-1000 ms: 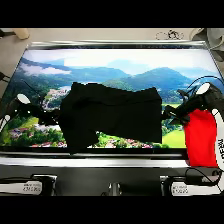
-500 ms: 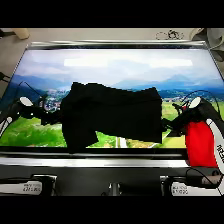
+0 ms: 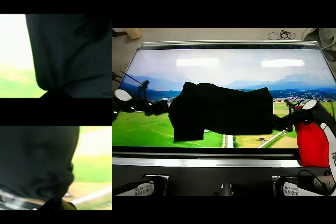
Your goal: Fold the shirts.
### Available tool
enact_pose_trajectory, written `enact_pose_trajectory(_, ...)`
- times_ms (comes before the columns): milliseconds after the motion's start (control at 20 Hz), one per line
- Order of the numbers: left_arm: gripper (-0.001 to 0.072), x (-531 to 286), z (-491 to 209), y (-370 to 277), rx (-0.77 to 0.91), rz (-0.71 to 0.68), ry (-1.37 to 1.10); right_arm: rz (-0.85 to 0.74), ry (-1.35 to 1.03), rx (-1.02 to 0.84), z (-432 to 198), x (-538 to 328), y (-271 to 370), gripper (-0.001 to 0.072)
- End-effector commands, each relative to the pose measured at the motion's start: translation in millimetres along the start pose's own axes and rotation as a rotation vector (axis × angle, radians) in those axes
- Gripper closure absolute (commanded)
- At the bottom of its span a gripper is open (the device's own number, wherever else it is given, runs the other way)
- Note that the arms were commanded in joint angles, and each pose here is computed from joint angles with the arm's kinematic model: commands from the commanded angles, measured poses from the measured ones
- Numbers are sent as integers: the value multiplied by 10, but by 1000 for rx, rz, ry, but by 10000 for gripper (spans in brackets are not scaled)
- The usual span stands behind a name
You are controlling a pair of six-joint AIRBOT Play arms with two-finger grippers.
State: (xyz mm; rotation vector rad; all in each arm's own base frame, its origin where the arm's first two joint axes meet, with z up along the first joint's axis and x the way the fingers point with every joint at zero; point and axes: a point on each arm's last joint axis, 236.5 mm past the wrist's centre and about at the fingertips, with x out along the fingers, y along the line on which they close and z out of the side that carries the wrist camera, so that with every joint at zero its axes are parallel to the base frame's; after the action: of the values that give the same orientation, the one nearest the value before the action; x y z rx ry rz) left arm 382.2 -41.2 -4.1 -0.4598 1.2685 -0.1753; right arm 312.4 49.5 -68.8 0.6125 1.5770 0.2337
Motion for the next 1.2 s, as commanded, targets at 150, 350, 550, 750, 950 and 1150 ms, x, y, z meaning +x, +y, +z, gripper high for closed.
enact_pose_trajectory(150, 681, -3816, 660, -1756, 427, -83, -994, -14, -1155, -550, 324, -3773, 2042, 696)
enact_pose_trajectory(350, 681, -6062, -697, -2469, 606, -121, -1611, -156, -1735, -709, -1426, -5497, 2586, 696)
enact_pose_trajectory(550, 682, -6047, -1104, -2400, 591, -100, -1579, -234, -1646, -642, -1705, -5289, 2324, 695)
enact_pose_trajectory(750, 681, -5743, -865, -2104, 535, 31, -1450, -276, -1526, -606, -1495, -5071, 2163, 695)
enact_pose_trajectory(950, 681, -4942, -310, -1584, 457, 195, -1133, -327, -1155, -517, -889, -4361, 1753, 695)
enact_pose_trajectory(1150, 681, -3333, 252, -900, 348, 239, -657, -318, -603, -321, 13, -3025, 1004, 696)
